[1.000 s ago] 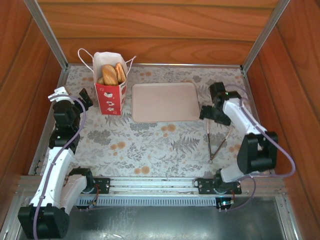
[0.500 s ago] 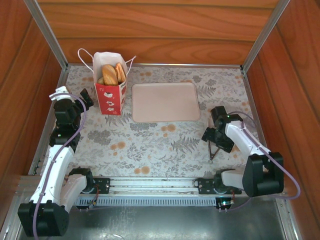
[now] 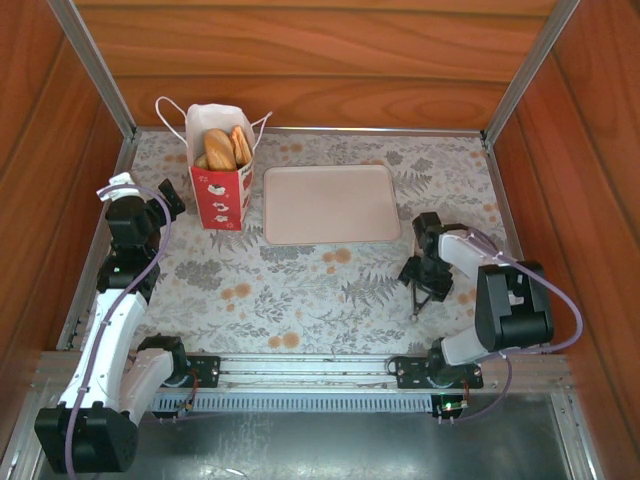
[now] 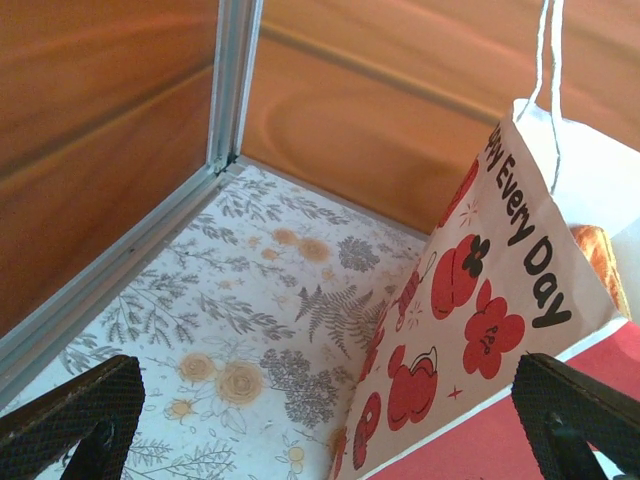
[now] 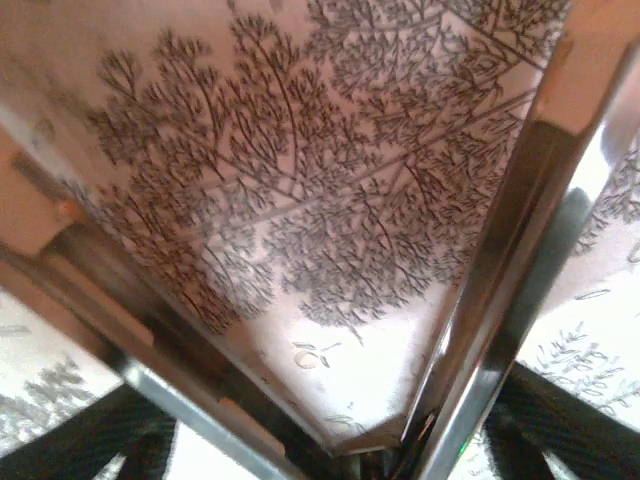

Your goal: Take the fake bread out of the paper bag

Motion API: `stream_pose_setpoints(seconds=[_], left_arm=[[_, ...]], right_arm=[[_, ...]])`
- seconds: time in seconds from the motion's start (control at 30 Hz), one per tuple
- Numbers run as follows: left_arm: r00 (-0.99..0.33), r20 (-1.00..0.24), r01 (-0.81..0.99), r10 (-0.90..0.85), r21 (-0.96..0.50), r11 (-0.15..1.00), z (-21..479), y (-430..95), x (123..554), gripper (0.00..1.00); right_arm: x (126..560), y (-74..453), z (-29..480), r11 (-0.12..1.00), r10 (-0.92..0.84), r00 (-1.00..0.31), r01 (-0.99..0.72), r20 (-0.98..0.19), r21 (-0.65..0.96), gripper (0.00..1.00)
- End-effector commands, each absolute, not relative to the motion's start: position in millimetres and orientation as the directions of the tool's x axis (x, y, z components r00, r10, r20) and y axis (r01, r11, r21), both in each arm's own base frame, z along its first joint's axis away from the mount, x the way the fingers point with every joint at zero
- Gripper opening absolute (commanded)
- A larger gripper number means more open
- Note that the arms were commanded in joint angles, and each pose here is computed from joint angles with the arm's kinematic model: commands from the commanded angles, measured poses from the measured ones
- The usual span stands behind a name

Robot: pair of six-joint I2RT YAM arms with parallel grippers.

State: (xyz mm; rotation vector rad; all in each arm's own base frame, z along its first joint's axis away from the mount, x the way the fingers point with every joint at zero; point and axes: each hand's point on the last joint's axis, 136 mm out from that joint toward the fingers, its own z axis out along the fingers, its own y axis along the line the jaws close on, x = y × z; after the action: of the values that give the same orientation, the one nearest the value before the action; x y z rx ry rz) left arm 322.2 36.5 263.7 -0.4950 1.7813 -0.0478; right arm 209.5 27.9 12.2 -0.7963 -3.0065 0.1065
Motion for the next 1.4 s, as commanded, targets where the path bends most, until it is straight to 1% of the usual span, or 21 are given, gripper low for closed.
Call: stream_pose_setpoints(seconds=[0.0,0.03,0.13,0.2,0.27,0.37,0.47,0.63,0.87,0.97,1.23,1.33,1.37], left_arm=[[-0.153,-0.921,-0.326,-0.358,-0.295,0.898,275.8,41.3,319.8,1.00],[-0.153,-0.921,-0.324,-0.358,-0.295,0.899,276.8,40.6,320.8,1.00],[-0.160,-0.920,-0.318,-0.357,-0.294,0.901,279.0,39.6,322.4,1.00],[-0.167,-0.920,-0.318,-0.356,-0.291,0.902,279.0,39.3,321.6,1.00],[-0.168,-0.920,-0.320,-0.354,-0.289,0.902,278.8,39.7,319.5,1.00],[-0.157,-0.922,-0.328,-0.353,-0.289,0.899,279.3,41.7,315.9,1.00],[-0.154,-0.924,-0.326,-0.349,-0.286,0.901,280.4,41.7,314.2,1.00],[-0.155,-0.924,-0.324,-0.349,-0.287,0.902,281.5,41.2,314.5,1.00],[-0.153,-0.923,-0.319,-0.353,-0.292,0.902,283.9,40.4,315.6,1.00],[-0.150,-0.925,-0.316,-0.350,-0.291,0.903,287.0,40.1,315.6,1.00],[-0.137,-0.924,-0.308,-0.356,-0.302,0.902,291.8,39.4,315.0,1.00],[-0.135,-0.924,-0.306,-0.358,-0.305,0.902,292.7,39.0,314.7,1.00],[-0.134,-0.923,-0.306,-0.360,-0.307,0.901,293.0,39.0,314.4,1.00]], right_arm=[[223.9,23.4,8.7,0.859,0.505,-0.863,0.504,-0.013,-0.087,0.61],[227.5,22.9,9.6,0.862,0.500,-0.866,0.500,-0.019,-0.089,0.56],[241.7,19.1,15.3,0.872,0.476,-0.878,0.479,-0.057,-0.099,0.47],[252.1,14.3,20.3,0.879,0.454,-0.886,0.462,-0.088,-0.117,0.45],[269.6,17.0,25.2,0.895,0.430,-0.894,0.440,-0.122,-0.074,0.42],[292.2,12.1,37.2,0.908,0.391,-0.906,0.408,-0.160,-0.094,0.42],[311.2,6.1,36.9,0.919,0.353,-0.921,0.375,-0.166,-0.126,0.42],[336.4,-3.0,34.4,0.930,0.316,-0.931,0.342,-0.183,-0.133,0.45],[358.7,-6.3,24.1,0.940,0.325,-0.926,0.339,-0.193,-0.045,0.52],[360.2,-8.7,18.8,0.937,0.337,-0.927,0.347,-0.165,-0.038,0.54],[355.7,-9.6,5.7,0.926,0.374,-0.923,0.377,-0.089,-0.024,0.68],[355.1,-10.7,4.0,0.923,0.381,-0.921,0.384,-0.079,-0.024,0.68],[354.7,-10.6,3.9,0.923,0.382,-0.921,0.385,-0.078,-0.022,0.67]])
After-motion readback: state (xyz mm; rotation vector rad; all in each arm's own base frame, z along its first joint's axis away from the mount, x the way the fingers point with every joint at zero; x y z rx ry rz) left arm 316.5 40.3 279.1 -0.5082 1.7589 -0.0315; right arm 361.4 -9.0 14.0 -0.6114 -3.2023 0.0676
